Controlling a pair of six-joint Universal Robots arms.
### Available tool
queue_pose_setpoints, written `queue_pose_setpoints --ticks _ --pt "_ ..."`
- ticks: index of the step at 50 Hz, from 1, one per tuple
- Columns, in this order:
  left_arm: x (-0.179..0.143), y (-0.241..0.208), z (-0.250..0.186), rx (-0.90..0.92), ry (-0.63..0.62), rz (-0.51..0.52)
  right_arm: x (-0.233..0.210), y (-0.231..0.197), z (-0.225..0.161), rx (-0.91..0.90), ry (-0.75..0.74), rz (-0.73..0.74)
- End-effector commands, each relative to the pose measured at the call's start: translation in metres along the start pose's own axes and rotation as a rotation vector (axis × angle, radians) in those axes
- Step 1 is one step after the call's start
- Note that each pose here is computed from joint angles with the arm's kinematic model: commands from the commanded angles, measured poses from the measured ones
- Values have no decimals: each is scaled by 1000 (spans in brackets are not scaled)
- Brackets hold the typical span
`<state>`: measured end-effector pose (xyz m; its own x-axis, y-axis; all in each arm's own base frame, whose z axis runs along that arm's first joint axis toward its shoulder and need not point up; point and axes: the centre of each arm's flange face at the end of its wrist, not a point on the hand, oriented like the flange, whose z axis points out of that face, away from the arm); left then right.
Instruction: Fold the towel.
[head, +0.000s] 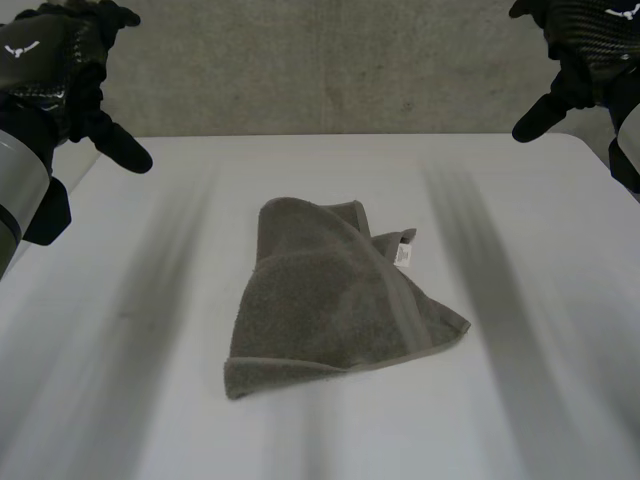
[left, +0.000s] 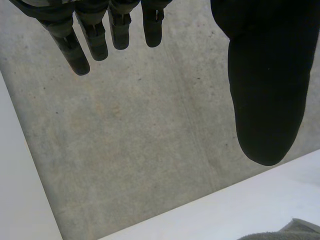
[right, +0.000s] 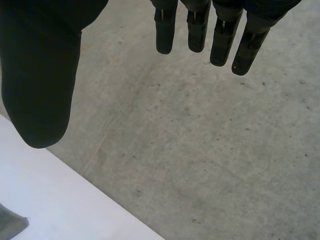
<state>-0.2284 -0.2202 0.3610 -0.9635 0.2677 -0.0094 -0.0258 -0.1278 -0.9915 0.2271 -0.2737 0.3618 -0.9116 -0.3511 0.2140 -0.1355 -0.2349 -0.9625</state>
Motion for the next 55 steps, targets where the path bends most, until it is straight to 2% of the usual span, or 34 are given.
queue_pose_setpoints --ticks 1,2,6,11,16,18,23,34,55 --pt "2 17 3 -53 12 7 -25 21 1 -64 -125 -134" --pt "3 26 4 -80 13 11 -25 21 1 -65 -125 -134" --pt "4 45 4 -147 14 18 -64 43 -15 -195 -300 -188" --pt "-2 89 -8 -285 4 34 -104 70 -32 -316 -438 -134" --pt "-9 111 -14 -351 -7 39 -133 106 -44 -443 -519 -4" --pt "-13 118 -16 -376 -10 37 -151 130 -49 -518 -566 106" --pt "-19 134 -21 -438 9 22 -175 158 -60 -583 -629 216" --pt "-33 152 -33 -518 -5 -19 -194 193 -69 -548 -648 228" --pt "-35 150 -36 -512 -15 -20 -203 211 -64 -479 -601 203"
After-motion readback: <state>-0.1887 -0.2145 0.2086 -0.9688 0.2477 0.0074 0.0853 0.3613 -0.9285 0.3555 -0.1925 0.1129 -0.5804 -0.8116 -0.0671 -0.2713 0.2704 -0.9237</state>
